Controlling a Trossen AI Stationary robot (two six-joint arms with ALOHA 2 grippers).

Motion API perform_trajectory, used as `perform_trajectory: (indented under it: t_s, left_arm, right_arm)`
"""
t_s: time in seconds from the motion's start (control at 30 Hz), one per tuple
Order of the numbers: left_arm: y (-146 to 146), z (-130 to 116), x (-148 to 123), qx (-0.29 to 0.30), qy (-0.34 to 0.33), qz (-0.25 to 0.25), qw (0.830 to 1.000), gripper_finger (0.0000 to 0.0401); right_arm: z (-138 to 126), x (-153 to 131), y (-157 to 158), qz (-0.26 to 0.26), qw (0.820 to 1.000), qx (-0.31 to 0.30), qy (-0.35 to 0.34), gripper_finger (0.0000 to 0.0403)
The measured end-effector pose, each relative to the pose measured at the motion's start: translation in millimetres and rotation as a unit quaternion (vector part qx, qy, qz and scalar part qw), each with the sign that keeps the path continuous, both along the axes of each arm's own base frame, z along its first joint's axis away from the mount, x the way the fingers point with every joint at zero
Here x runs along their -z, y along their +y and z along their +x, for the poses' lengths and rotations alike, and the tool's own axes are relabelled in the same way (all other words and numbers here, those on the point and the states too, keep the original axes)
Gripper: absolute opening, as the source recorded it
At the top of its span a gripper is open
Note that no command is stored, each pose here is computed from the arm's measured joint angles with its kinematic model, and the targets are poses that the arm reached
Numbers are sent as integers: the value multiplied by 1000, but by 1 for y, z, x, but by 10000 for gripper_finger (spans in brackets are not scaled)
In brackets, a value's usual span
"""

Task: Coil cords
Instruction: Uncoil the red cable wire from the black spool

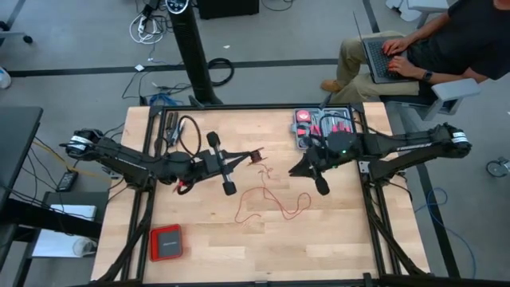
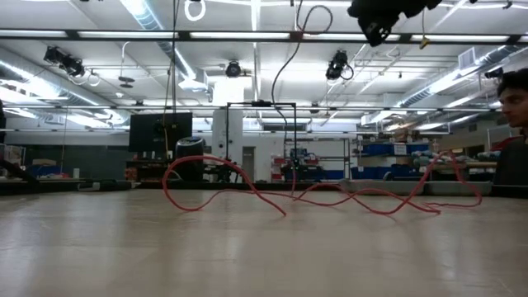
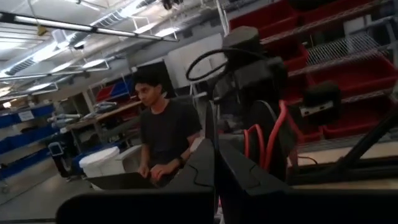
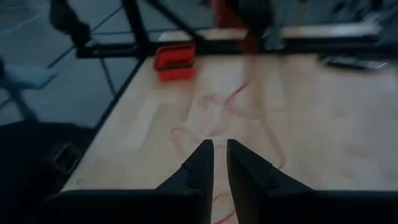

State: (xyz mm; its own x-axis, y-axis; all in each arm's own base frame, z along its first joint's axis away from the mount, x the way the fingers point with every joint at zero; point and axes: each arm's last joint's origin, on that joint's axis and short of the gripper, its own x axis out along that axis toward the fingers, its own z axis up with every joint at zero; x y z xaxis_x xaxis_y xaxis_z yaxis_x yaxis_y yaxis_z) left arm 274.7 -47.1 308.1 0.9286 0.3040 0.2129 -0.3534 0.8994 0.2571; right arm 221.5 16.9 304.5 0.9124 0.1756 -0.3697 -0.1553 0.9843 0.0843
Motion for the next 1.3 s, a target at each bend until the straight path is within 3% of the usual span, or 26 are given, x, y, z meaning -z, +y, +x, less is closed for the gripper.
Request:
perform_trajectory:
  t_s: [0.23,0.57,1.0,1.17,1.3]
  left_arm:
    - [7,-4,15,23,-10,9,1000,5]
    - [14,-4,29,92,14,31,995,5]
    - [8,-4,29,185,12,66,980,5]
    - [8,-1,30,167,-4,67,984,5]
    - [13,4,37,71,5,40,997,5]
  right_arm:
    - [9,-8,3,-58,994,69,-63,44]
    - [42,0,8,-82,987,64,-122,44]
    - [46,-3,18,-104,982,37,-154,44]
    - [46,0,15,-93,985,43,-141,44]
    - [46,0,16,-91,985,27,-142,44]
